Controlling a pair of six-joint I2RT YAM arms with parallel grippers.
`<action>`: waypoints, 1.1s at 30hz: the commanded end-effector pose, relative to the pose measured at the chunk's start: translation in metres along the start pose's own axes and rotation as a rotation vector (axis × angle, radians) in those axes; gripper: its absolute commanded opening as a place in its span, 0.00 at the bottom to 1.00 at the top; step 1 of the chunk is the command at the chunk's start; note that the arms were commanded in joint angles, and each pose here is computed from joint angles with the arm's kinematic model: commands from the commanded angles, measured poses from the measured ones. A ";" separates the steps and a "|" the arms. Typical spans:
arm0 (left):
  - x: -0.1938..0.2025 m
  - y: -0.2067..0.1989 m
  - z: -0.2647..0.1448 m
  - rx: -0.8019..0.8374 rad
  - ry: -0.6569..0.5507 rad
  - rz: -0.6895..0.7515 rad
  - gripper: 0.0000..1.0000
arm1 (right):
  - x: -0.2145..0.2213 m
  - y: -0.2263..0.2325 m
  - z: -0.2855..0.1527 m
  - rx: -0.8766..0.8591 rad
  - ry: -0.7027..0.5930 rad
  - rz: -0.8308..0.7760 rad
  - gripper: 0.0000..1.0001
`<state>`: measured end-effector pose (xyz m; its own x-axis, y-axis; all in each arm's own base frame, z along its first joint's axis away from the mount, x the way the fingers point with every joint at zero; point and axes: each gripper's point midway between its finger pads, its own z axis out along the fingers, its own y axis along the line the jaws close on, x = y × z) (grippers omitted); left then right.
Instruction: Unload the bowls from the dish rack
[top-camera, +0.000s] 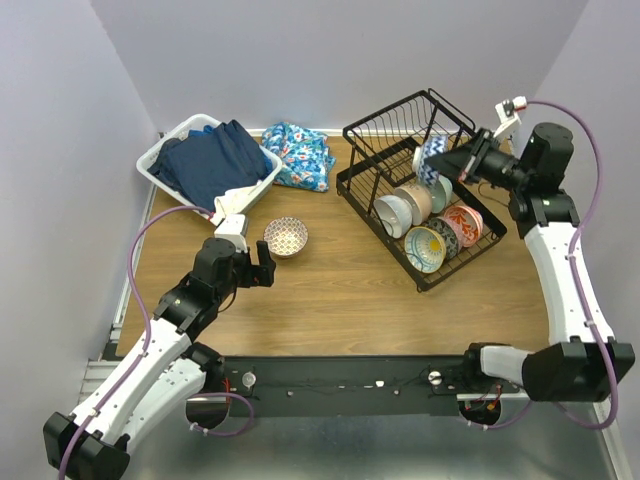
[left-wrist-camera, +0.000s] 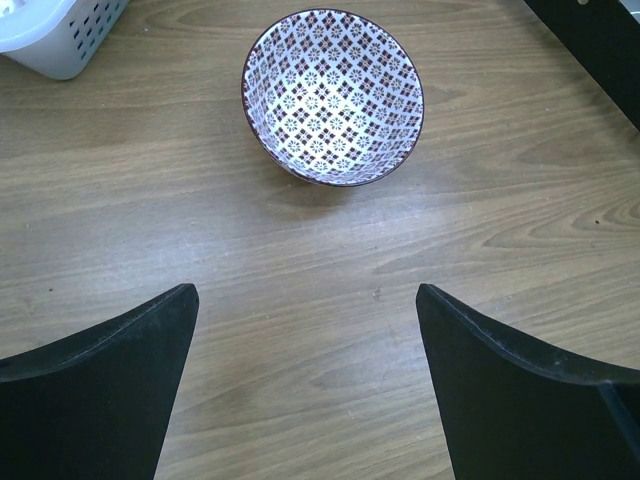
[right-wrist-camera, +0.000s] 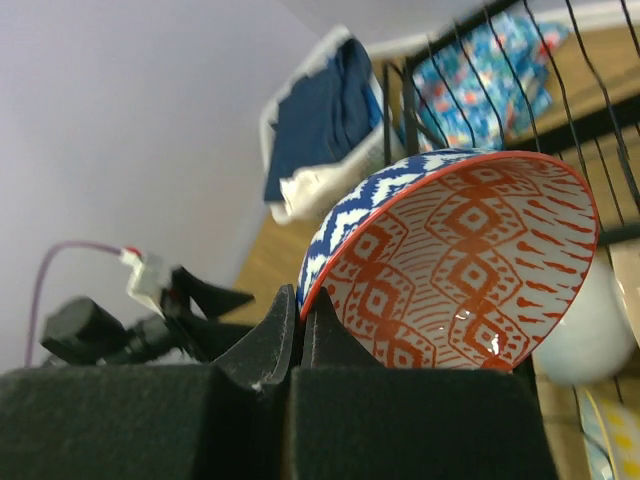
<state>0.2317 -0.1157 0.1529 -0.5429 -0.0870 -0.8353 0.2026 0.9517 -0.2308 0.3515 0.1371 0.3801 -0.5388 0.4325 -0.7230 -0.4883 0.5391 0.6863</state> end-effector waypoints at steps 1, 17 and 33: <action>0.001 -0.001 0.002 0.008 -0.003 -0.003 0.99 | 0.071 -0.011 -0.032 0.079 0.219 -0.039 0.01; 0.005 0.000 0.006 0.002 0.019 -0.008 0.99 | 0.185 -0.008 -0.062 0.158 0.440 -0.051 0.01; 0.008 0.000 0.015 -0.025 0.063 -0.043 0.99 | 0.279 -0.002 -0.024 0.199 0.631 -0.157 0.01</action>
<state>0.2337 -0.1174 0.1351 -0.5994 -0.0733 -0.7971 0.1786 0.9584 -0.2225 0.1726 0.2191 0.1884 -0.8387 -0.1216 -0.5309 -0.4650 0.6672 0.5819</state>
